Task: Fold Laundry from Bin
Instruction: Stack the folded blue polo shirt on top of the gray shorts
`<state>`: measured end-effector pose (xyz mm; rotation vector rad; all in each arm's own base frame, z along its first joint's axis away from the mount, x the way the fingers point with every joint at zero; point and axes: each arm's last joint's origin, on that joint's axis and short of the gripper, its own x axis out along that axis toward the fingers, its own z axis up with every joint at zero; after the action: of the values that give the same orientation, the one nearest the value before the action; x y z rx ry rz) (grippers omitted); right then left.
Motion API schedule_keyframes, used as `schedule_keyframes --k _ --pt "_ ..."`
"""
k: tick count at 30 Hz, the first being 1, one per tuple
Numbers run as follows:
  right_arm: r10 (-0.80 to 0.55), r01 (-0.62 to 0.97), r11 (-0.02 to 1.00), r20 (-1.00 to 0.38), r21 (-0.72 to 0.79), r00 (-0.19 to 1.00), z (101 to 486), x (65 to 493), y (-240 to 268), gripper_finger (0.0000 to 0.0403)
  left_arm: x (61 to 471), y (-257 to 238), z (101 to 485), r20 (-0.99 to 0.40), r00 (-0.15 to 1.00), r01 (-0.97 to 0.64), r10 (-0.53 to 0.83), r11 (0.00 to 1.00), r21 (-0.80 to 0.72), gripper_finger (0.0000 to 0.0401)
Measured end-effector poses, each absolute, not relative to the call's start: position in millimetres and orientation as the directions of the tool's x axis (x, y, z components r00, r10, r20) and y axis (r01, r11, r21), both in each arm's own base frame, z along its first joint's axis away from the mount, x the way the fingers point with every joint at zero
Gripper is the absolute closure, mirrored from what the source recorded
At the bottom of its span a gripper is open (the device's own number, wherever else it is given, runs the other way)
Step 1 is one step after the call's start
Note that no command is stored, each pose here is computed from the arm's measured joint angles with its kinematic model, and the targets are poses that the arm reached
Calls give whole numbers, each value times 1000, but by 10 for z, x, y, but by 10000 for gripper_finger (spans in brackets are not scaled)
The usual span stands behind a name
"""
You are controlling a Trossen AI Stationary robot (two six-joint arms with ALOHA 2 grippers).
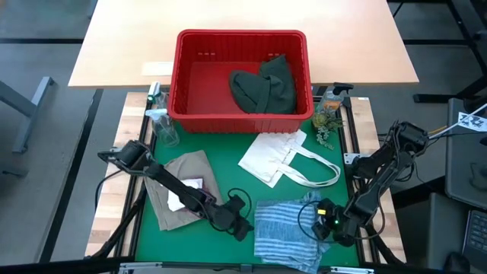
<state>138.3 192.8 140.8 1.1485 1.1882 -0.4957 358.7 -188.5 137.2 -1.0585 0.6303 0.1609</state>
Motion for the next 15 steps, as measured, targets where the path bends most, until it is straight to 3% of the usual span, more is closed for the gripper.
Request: schedule_keyframes --k 6,15 --pt "240 800 379 -885 464 400 1402 1409 1950 118 3745 -1871 1142 -591 783 -465 -192 450 -762 223" --pt "200 783 372 -867 498 457 1400 1431 1938 135 3825 -1816 1110 -590 787 -473 -181 438 -764 226"
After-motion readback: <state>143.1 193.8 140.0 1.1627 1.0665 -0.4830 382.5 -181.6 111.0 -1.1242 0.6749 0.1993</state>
